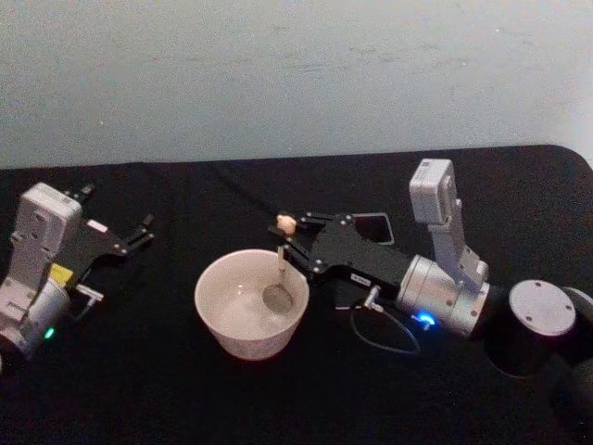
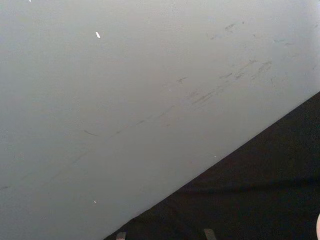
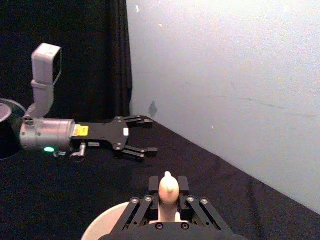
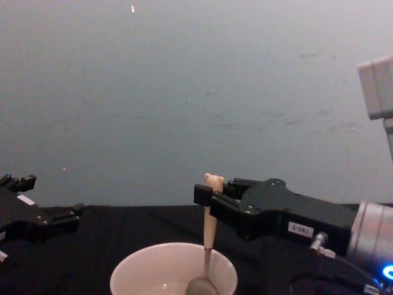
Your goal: Pick up the stirring spoon with one hand, stir inside the cup, then place it back in its original position.
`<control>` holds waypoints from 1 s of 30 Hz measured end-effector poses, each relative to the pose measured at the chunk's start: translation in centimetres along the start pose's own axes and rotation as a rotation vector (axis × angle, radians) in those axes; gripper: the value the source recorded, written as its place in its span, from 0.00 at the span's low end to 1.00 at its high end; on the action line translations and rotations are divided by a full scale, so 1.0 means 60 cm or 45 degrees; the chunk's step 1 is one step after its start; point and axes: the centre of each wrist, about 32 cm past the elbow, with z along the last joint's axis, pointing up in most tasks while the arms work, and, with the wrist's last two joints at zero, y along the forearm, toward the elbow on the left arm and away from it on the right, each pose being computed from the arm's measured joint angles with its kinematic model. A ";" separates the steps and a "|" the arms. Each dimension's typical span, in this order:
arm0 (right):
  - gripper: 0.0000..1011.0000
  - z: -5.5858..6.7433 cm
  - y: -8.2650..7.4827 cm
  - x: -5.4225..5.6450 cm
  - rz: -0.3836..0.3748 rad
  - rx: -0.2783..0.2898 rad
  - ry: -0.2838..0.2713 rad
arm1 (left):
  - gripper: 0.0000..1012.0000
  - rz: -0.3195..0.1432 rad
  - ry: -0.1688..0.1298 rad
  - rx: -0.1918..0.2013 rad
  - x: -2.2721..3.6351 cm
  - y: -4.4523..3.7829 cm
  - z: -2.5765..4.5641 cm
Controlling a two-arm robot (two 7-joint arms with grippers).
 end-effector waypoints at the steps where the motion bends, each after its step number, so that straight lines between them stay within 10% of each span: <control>1: 0.21 0.001 -0.004 -0.002 0.005 0.001 0.001 | 0.99 0.000 0.000 0.000 0.0000 0.000 0.000; 18: 0.21 0.003 0.012 -0.037 0.148 0.007 0.022 | 0.99 0.000 0.000 0.000 0.0000 0.000 0.000; 30: 0.21 0.003 0.051 -0.026 0.109 0.025 -0.002 | 0.99 0.000 0.000 0.000 0.0000 0.000 0.000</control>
